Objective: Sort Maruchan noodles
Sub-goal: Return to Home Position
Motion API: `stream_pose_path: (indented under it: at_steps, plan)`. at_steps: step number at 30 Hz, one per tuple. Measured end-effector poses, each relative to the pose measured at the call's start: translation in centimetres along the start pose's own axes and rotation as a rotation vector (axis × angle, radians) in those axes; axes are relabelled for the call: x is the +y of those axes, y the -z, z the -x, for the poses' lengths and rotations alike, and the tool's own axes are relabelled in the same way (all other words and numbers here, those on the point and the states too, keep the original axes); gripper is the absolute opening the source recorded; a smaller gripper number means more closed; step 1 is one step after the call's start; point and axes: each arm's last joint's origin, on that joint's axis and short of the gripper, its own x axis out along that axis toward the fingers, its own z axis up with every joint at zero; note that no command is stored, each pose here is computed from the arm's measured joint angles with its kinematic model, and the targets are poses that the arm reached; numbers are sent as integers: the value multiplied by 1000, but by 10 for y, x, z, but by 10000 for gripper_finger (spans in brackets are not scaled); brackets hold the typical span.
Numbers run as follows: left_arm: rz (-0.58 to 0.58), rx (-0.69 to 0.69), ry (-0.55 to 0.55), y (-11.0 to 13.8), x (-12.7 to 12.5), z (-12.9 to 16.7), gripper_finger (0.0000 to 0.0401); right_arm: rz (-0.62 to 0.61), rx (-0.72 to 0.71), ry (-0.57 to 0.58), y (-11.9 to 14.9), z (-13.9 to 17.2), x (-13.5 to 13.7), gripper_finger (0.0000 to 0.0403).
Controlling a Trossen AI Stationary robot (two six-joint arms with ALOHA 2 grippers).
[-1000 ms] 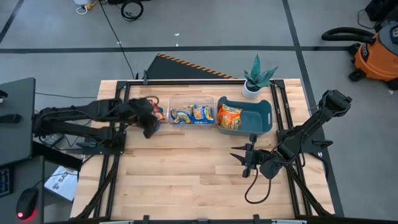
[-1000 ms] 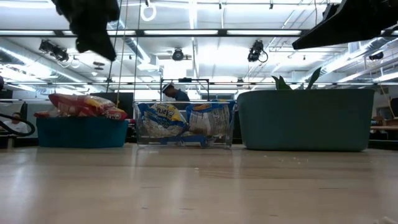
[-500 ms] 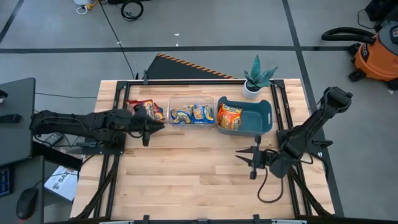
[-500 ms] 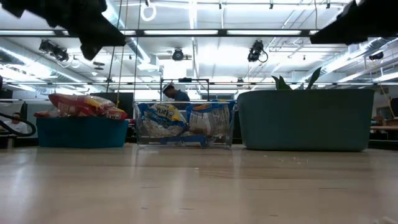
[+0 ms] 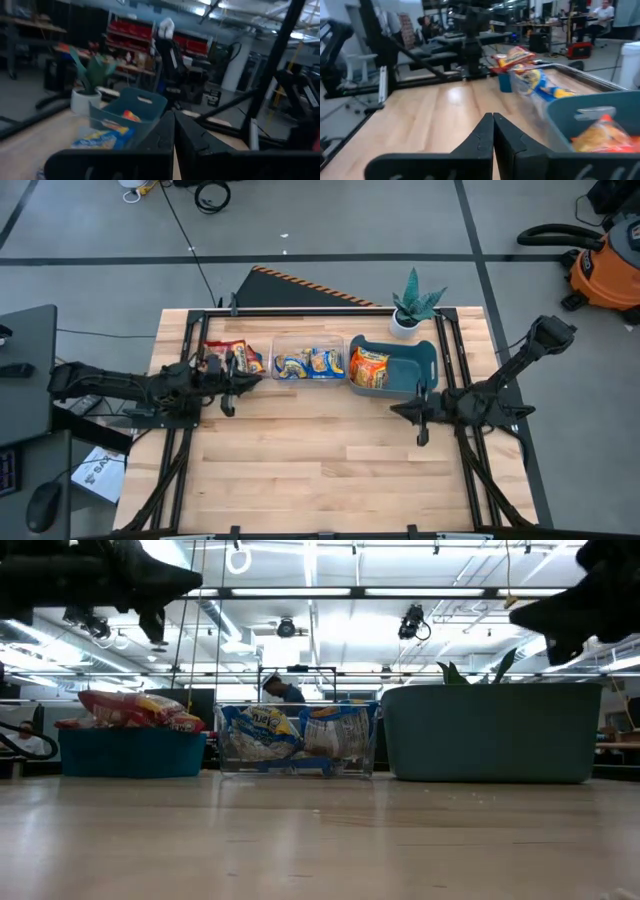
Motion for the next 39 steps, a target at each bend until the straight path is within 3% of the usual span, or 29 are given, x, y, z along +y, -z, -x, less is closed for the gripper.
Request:
stream_pose_path:
  at_steps: [10, 19, 23, 29, 39]
  plan:
    - [-42, -153, 9, 13, 9, 22, 5, -1, -59, 48, -13, 8, -28, 9]
    - [-73, -76, 24, 19, 8, 29, 5, 6, -126, -20, -21, 29, -44, 8]
    - [-118, -53, 16, 22, 7, 29, 5, 31, -105, 36, -21, 32, -47, 8]
    - [-222, -118, -87, 16, 9, 30, 5, 39, -85, 120, -34, 35, -52, 8]
    - [-261, -153, 2, 12, 7, 35, 5, 81, -108, 197, -44, 38, -55, 20]
